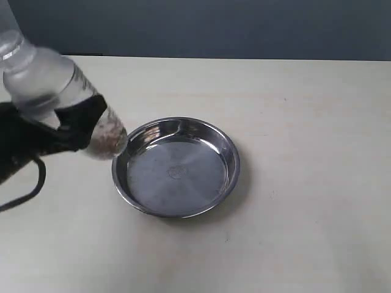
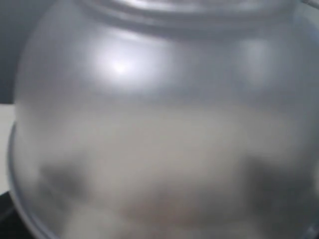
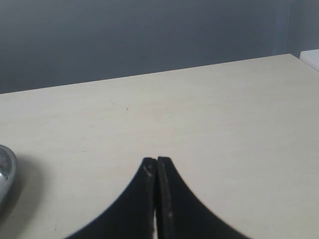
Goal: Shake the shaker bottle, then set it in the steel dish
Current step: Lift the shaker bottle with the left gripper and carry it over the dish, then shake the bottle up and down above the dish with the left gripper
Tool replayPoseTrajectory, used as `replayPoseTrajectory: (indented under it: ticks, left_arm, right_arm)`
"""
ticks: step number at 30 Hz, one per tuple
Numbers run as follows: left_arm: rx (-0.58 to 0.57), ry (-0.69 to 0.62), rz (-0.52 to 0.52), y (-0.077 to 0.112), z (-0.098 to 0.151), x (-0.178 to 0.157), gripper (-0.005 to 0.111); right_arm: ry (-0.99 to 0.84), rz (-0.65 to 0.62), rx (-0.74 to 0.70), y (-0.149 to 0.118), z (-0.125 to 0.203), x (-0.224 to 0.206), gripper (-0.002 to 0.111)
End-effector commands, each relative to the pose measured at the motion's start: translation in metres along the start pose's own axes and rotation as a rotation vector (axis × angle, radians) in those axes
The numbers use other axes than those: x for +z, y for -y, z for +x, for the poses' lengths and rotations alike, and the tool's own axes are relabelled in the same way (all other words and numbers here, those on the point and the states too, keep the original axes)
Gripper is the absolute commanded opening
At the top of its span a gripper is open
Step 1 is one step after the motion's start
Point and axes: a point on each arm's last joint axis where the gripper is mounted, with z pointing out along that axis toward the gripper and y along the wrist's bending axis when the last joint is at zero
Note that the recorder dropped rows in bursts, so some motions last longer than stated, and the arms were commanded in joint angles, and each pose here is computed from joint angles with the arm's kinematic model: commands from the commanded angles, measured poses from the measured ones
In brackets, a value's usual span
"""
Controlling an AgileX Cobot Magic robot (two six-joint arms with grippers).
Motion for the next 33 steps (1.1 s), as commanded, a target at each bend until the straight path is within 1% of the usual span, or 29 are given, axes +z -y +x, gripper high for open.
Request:
replayPoseTrajectory:
  ticks: [1,3,5,6,8,9,10,11,12,13,14,15,16,17,18,19,21,22,23,24,25,26,27,28,29,31,32,33]
  left_arm:
    - [0.107,0.012,0.076,0.022,-0.059,0.024,0.000]
    - [0.133,0.023,0.029,0.027,-0.094,0.032,0.000]
    - [0.126,-0.017,-0.014,0.031,-0.115,0.037,0.000]
    - [0.143,-0.072,-0.035,0.033,-0.117,0.040,0.000]
    - [0.162,-0.244,-0.084,0.033,-0.093,0.047,0.000]
    - [0.137,-0.348,-0.111,0.031,-0.072,0.051,0.000]
    - [0.134,-0.425,-0.110,0.034,-0.054,0.054,0.000]
    - [0.167,-0.462,-0.078,0.041,-0.044,0.057,0.000]
    - [0.224,-0.452,-0.021,0.052,-0.045,0.058,0.000]
    - [0.288,-0.398,0.041,0.067,-0.059,0.058,0.000]
    - [0.328,-0.337,0.083,0.080,-0.076,0.057,0.000]
    - [0.346,-0.266,0.114,0.092,-0.097,0.055,0.000]
    - [0.342,-0.177,0.140,0.105,-0.125,0.052,0.000]
    - [0.308,-0.157,0.136,0.108,-0.134,0.052,0.000]
    - [0.247,-0.188,0.125,0.107,-0.127,0.055,0.000]
    - [0.232,-0.273,0.114,0.103,-0.102,0.063,0.000]
    - [0.257,-0.465,0.082,0.091,-0.046,0.078,0.000]
    - [0.277,-0.511,0.074,0.091,-0.034,0.083,0.000]
    - [0.282,-0.496,0.075,0.095,-0.041,0.085,0.000]
    - [0.300,-0.419,0.105,0.106,-0.064,0.084,0.000]
    - [0.329,-0.305,0.148,0.119,-0.096,0.078,0.000]
    - [0.352,-0.209,0.181,0.128,-0.123,0.072,0.000]
    - [0.327,-0.145,0.187,0.134,-0.144,0.066,0.000]
    - [0.272,-0.156,0.167,0.133,-0.146,0.066,0.000]
    - [0.256,-0.223,0.134,0.127,-0.131,0.069,0.000]
    - [0.284,-0.417,0.083,0.112,-0.074,0.084,0.000]
    - [0.293,-0.470,0.063,0.108,-0.059,0.090,0.000]
    - [0.288,-0.467,0.059,0.109,-0.062,0.091,0.000]
  right_arm:
    - [0.017,0.006,-0.003,0.000,-0.001,0.000,-0.001]
    - [0.017,0.006,-0.003,0.000,-0.001,0.000,-0.001]
    - [0.017,0.006,-0.003,0.000,-0.001,0.000,-0.001]
    - [0.017,0.006,-0.003,0.000,-0.001,0.000,-0.001]
    - [0.017,0.006,-0.003,0.000,-0.001,0.000,-0.001]
    - [0.017,0.006,-0.003,0.000,-0.001,0.000,-0.001]
    - [0.017,0.006,-0.003,0.000,-0.001,0.000,-0.001]
    - [0.017,0.006,-0.003,0.000,-0.001,0.000,-0.001]
    - [0.017,0.006,-0.003,0.000,-0.001,0.000,-0.001]
    - [0.017,0.006,-0.003,0.000,-0.001,0.000,-0.001]
    - [0.017,0.006,-0.003,0.000,-0.001,0.000,-0.001]
    - [0.017,0.006,-0.003,0.000,-0.001,0.000,-0.001]
    - [0.017,0.006,-0.003,0.000,-0.001,0.000,-0.001]
    - [0.017,0.006,-0.003,0.000,-0.001,0.000,-0.001]
    - [0.017,0.006,-0.003,0.000,-0.001,0.000,-0.001]
    - [0.017,0.006,-0.003,0.000,-0.001,0.000,-0.001]
    - [0.017,0.006,-0.003,0.000,-0.001,0.000,-0.001]
    - [0.017,0.006,-0.003,0.000,-0.001,0.000,-0.001]
    - [0.017,0.006,-0.003,0.000,-0.001,0.000,-0.001]
    - [0.017,0.006,-0.003,0.000,-0.001,0.000,-0.001]
    - [0.017,0.006,-0.003,0.000,-0.001,0.000,-0.001]
    - [0.017,0.006,-0.002,0.000,-0.001,0.000,-0.001]
    - [0.017,0.006,-0.002,0.000,-0.001,0.000,-0.001]
    - [0.017,0.006,-0.002,0.000,-0.001,0.000,-0.001]
    - [0.017,0.006,-0.002,0.000,-0.001,0.000,-0.001]
    - [0.017,0.006,-0.002,0.000,-0.001,0.000,-0.001]
    - [0.017,0.006,-0.002,0.000,-0.001,0.000,-0.001]
    - [0.017,0.006,-0.002,0.000,-0.001,0.000,-0.001]
